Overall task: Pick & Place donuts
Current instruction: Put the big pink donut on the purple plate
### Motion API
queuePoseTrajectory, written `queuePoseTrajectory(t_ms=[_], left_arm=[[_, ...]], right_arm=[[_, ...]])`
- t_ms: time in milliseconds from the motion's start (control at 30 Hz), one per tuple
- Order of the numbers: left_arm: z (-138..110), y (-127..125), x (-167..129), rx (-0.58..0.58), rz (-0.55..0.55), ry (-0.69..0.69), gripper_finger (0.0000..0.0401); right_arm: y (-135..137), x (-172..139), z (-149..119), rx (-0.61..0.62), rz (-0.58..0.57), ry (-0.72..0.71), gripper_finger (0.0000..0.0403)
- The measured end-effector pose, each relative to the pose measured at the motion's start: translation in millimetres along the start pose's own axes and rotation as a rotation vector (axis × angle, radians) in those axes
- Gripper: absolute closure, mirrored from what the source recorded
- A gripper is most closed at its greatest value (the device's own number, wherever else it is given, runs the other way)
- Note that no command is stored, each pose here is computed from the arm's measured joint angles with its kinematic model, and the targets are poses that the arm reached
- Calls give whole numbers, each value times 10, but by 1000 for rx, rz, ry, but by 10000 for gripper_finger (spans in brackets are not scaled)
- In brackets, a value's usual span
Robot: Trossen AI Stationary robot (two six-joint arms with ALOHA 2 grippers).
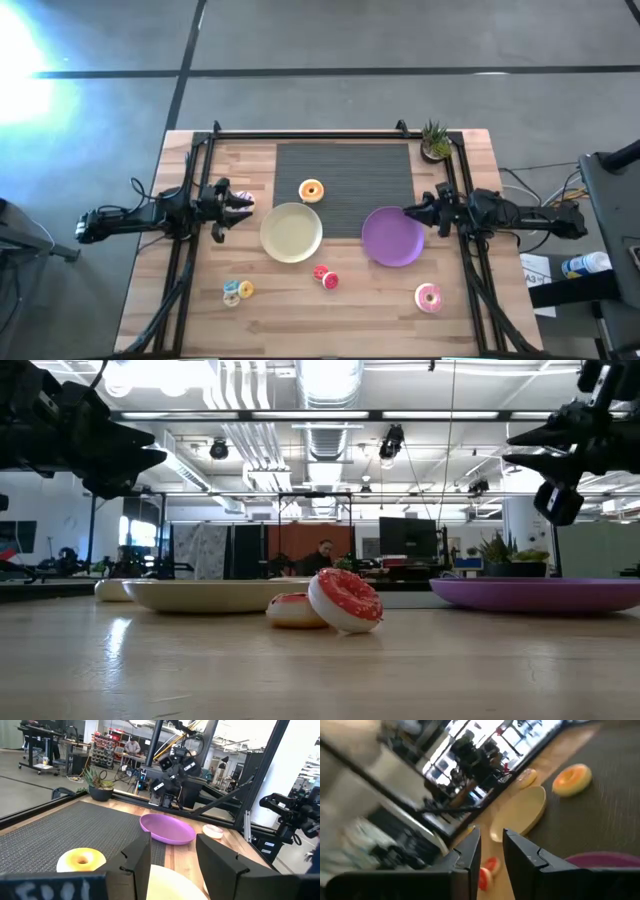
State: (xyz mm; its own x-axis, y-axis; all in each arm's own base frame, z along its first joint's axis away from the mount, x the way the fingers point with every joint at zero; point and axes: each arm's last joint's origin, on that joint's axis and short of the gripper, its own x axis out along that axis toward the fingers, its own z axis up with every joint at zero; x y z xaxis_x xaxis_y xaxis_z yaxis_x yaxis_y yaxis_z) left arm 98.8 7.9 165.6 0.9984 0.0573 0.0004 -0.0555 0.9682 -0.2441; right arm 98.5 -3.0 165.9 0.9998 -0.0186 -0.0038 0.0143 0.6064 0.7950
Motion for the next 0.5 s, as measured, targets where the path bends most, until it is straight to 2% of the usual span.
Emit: queuePoseTrajectory(t_ms=[133,233,367,500], left_arm=[[0,0,0,0,0,0,270],[0,0,0,0,0,0,270],[0,0,0,0,0,0,270],[0,0,0,0,0,0,270]], right_arm=[[0,-1,30,158,-30,-81,334],[19,1,41,203,-5,-84,336],[57,37,-5,228,83,82,322],[49,98,-111,237,21,239,289]])
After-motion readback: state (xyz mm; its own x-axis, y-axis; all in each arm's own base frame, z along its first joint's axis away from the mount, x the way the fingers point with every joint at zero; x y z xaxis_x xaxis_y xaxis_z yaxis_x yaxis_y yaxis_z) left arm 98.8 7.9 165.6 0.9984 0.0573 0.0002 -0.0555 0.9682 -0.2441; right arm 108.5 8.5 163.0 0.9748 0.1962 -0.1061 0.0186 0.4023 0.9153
